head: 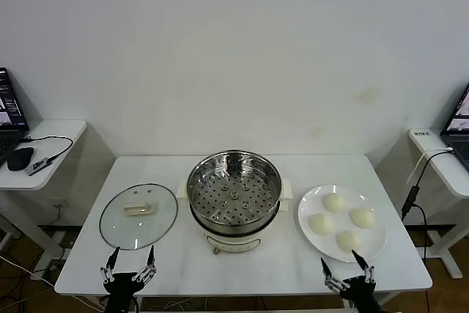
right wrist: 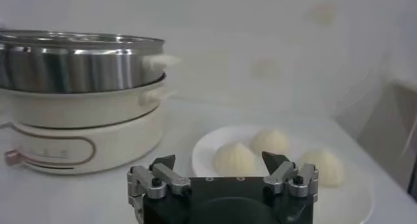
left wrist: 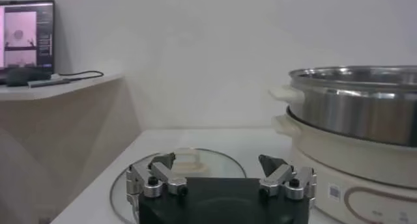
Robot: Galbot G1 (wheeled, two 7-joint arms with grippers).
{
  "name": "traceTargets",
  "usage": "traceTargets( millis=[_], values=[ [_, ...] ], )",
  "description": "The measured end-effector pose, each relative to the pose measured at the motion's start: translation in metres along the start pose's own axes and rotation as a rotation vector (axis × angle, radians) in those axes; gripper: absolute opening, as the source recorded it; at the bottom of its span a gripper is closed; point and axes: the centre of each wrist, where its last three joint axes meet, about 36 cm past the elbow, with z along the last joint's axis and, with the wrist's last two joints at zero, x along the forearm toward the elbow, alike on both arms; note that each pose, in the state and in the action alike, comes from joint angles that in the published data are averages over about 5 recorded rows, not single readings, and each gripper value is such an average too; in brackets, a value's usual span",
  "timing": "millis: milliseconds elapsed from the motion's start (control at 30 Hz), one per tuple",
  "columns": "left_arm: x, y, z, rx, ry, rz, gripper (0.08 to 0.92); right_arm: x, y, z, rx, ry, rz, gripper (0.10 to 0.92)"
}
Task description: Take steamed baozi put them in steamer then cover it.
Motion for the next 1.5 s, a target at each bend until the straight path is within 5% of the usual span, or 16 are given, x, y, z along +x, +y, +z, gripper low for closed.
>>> traceTargets(
  millis=[700, 1067, 1500],
  values=[
    [-0.003, -0.002, -0.010, -0.105, -0.017, 0.026, 0.823, -0.087, -0.119, -0.080, 0.823, 0.052, -0.026, 0.823],
    [-0.004, -0.005, -0.011, -0.138, -0.023, 0.019, 0.823, -0.160, -0.179, -0.149, 1.125, 0.206, -0.252, 0.823],
    [-0.003, -0.001, -0.013, -0.165, -0.029, -0.008, 0.823, -0.257, -0.193, -0.195, 1.225, 0.422, -0.613, 0.823]
  ],
)
